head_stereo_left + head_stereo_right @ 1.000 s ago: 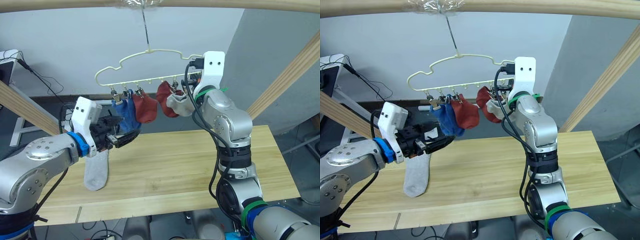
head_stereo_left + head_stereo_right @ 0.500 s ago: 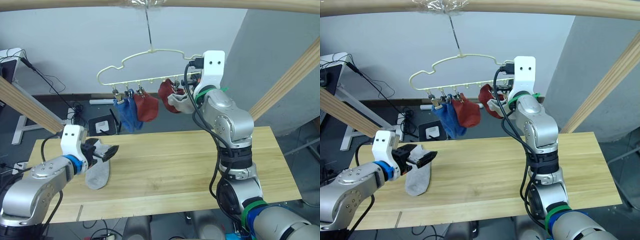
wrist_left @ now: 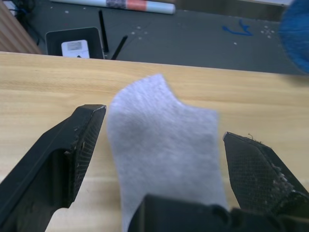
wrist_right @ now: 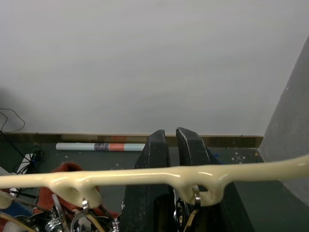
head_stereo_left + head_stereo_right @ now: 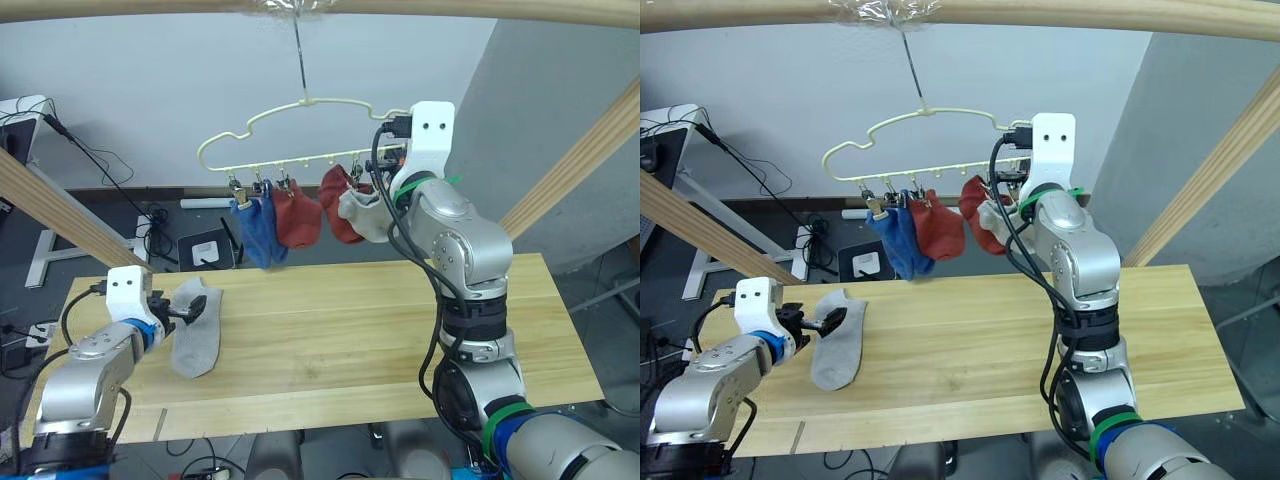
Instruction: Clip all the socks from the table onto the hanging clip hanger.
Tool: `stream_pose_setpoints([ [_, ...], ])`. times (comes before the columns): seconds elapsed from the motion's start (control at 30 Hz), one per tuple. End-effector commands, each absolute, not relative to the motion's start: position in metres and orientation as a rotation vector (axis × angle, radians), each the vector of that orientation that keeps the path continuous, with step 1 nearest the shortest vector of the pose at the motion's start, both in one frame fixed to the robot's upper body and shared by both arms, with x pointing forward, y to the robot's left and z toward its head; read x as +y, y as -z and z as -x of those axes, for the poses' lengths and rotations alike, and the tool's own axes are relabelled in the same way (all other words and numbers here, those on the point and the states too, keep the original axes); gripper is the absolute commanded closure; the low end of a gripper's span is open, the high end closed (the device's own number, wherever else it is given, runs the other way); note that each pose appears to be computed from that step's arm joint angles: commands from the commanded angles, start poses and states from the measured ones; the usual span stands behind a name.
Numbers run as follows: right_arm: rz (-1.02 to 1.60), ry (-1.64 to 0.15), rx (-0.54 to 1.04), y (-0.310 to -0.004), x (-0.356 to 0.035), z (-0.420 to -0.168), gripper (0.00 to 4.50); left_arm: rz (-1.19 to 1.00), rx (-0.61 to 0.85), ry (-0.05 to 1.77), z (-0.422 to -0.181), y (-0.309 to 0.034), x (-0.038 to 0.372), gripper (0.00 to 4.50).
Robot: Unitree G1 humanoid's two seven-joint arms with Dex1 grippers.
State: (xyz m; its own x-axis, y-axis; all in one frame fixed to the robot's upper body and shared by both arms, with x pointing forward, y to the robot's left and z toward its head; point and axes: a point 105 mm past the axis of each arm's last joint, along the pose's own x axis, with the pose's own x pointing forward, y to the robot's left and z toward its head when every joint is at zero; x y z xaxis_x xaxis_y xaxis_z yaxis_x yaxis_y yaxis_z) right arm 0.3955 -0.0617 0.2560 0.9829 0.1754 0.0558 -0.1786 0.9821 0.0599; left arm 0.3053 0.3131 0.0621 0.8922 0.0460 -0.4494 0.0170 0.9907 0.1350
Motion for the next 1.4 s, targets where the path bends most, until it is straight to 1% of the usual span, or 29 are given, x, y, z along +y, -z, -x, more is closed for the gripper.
stream_pose_setpoints([
  [0.03,-0.072,-0.171,-0.109,-0.271,-0.064,-0.388,4.5,-0.141,0.479,-0.023,-0.31,-0.055,0.319,0.01],
  [0.17,-0.068,-0.162,-0.104,-0.27,-0.067,-0.386,4.5,-0.085,0.504,-0.044,-0.319,-0.042,0.326,0.01],
  [0.4,-0.067,-0.159,-0.098,-0.27,-0.068,-0.385,4.5,-0.043,0.543,-0.06,-0.323,-0.028,0.328,0.01],
  [0.57,-0.068,-0.161,-0.095,-0.27,-0.068,-0.383,4.5,-0.022,0.655,-0.029,-0.318,-0.006,0.317,0.01],
  [0.77,-0.07,-0.16,-0.093,-0.27,-0.068,-0.383,4.5,-0.036,0.677,-0.012,-0.317,-0.002,0.312,0.01],
  [0.87,-0.072,-0.16,-0.091,-0.27,-0.067,-0.382,4.5,-0.045,0.684,-0.002,-0.314,0.0,0.312,0.58],
  [1.07,-0.076,-0.164,-0.09,-0.269,-0.066,-0.382,4.5,-0.046,0.688,-0.007,-0.311,0.0,0.314,2.47],
  [1.27,-0.081,-0.166,-0.087,-0.269,-0.065,-0.382,4.5,-0.033,0.694,-0.004,-0.308,0.001,0.313,4.24],
  [1.3,-0.081,-0.166,-0.087,-0.269,-0.065,-0.382,4.5,-0.03,0.694,-0.001,-0.308,0.001,0.313,4.46],
  [1.4,-0.081,-0.167,-0.086,-0.269,-0.064,-0.381,4.5,-0.02,0.696,0.013,-0.307,0.002,0.31,4.46],
])
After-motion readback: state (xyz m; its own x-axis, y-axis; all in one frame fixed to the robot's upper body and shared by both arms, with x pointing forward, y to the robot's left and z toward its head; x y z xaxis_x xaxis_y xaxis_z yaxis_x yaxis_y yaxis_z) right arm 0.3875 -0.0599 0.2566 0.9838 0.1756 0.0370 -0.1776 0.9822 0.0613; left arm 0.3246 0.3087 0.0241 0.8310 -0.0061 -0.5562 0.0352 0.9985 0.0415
